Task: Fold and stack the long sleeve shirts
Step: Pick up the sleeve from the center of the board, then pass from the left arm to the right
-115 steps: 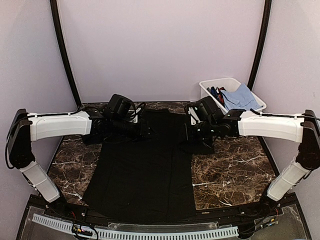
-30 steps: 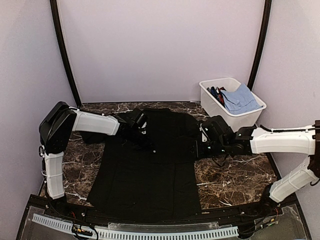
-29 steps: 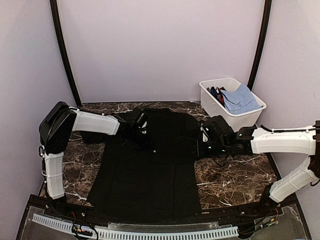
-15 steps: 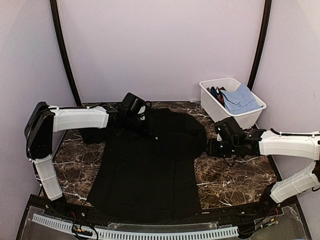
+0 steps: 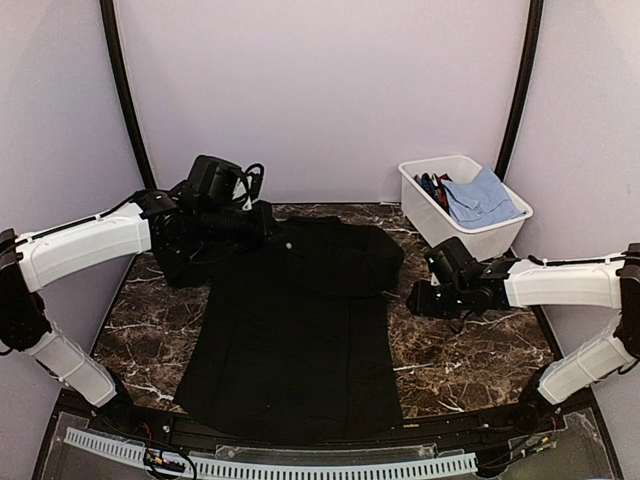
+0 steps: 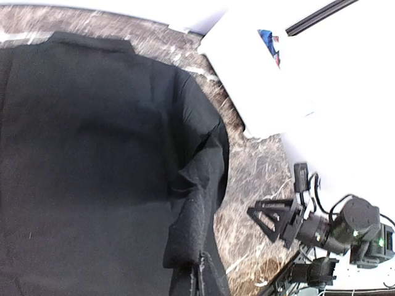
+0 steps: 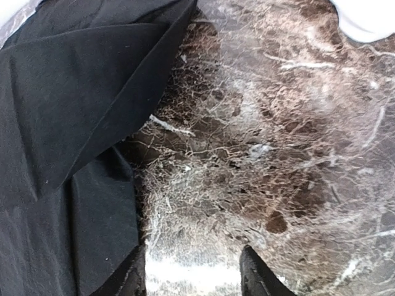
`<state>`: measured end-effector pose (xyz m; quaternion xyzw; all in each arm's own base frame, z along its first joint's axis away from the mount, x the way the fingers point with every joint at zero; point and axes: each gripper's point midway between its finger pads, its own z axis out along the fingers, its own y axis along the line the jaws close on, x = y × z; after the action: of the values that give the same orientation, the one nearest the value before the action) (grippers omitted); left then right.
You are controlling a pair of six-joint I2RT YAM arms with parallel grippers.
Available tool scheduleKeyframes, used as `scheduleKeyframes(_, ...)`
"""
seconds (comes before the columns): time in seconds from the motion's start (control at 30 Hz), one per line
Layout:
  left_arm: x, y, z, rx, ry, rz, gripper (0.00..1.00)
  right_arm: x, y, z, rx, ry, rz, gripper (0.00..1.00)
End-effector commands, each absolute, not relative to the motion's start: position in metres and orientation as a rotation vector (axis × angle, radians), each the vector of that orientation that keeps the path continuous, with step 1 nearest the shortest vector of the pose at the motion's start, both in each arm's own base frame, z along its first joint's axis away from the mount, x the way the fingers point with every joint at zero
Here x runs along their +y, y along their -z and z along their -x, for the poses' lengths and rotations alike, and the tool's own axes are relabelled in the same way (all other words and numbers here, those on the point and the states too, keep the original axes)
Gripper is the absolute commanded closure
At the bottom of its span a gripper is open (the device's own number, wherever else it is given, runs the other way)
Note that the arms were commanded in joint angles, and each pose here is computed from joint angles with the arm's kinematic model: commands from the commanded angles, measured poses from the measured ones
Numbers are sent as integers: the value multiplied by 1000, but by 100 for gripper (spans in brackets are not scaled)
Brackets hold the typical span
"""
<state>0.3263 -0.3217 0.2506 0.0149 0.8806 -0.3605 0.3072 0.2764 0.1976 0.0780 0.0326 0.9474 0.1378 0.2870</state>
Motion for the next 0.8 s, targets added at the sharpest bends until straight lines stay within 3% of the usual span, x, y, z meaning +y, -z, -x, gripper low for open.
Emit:
scheduleKeyframes(0.0,-300,-214,-298,2470,919,49,100,218,-87,-293,2497,-445,-59,49)
scheduleKeyframes(0.27,-299,-160,-247,2654,1087,134,100,263,-102,-281,2457,-537,129,39)
scheduleKeyframes(0.53,-323,-169,-240,2633,1403,339,100,350,-156,-218,2168,-634,565,26)
scheduleKeyframes(0.77,-335,-173,-244,2637,1492,410,100,398,-188,-177,1940,-567,824,17)
